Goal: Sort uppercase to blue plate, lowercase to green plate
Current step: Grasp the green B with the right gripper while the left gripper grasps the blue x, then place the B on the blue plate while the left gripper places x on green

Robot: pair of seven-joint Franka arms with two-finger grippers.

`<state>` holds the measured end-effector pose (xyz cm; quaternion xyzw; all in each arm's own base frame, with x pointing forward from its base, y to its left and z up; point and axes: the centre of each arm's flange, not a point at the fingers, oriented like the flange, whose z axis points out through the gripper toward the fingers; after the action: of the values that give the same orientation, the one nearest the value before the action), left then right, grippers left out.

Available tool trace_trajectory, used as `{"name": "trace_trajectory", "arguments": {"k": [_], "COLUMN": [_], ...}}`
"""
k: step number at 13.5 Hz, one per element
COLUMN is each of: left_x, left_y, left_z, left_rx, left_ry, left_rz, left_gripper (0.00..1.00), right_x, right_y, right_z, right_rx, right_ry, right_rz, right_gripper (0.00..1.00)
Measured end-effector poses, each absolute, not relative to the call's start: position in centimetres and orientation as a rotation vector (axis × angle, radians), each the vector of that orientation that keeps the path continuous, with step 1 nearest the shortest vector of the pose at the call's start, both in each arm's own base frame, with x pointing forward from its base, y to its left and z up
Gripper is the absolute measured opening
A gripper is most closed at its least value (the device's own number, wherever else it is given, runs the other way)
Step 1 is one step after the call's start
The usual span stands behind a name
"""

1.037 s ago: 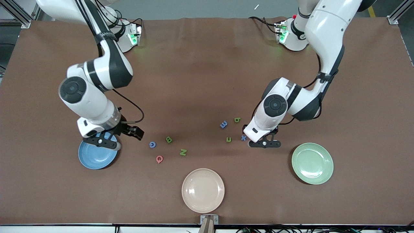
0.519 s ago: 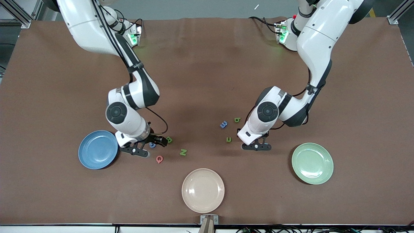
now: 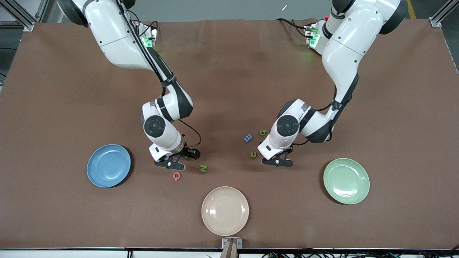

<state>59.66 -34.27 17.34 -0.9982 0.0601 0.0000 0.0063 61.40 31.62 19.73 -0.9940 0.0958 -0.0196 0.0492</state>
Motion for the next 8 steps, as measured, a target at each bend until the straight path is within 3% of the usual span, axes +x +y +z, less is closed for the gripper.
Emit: {"name": "trace_trajectory", "arguments": {"k": [4, 5, 6, 7, 8], "left_x": [59.7, 59.8, 59.8, 59.8, 60.0], "left_y": [-34.4, -34.5, -34.6, -34.6, -34.4], "left_z": [17.5, 17.6, 17.7, 17.8, 17.8], "left_rx": [-3.126, -3.127, -3.129, -3.129, -3.129], "left_ry": [0.193, 0.194, 0.195, 0.194, 0.189], "left_rz": [-0.006, -0.008, -0.011, -0.013, -0.016], "left_gripper": [0.52, 0.45, 0.33, 0.27, 0.27], "right_x": [60.9, 60.9, 61.0, 61.0, 61.0], "right_y": [32.3, 32.1, 31.9, 31.7, 31.6], "right_z": [19.3, 19.0, 18.8, 18.5, 18.3], "right_rx": [-3.037, -3.04, -3.044, -3.047, -3.05], "right_ry": [0.274, 0.278, 0.282, 0.286, 0.289], "right_rz": [-0.046, -0.043, -0.04, -0.038, -0.035], "right_gripper": [0.78, 0.76, 0.76, 0.74, 0.73]}}
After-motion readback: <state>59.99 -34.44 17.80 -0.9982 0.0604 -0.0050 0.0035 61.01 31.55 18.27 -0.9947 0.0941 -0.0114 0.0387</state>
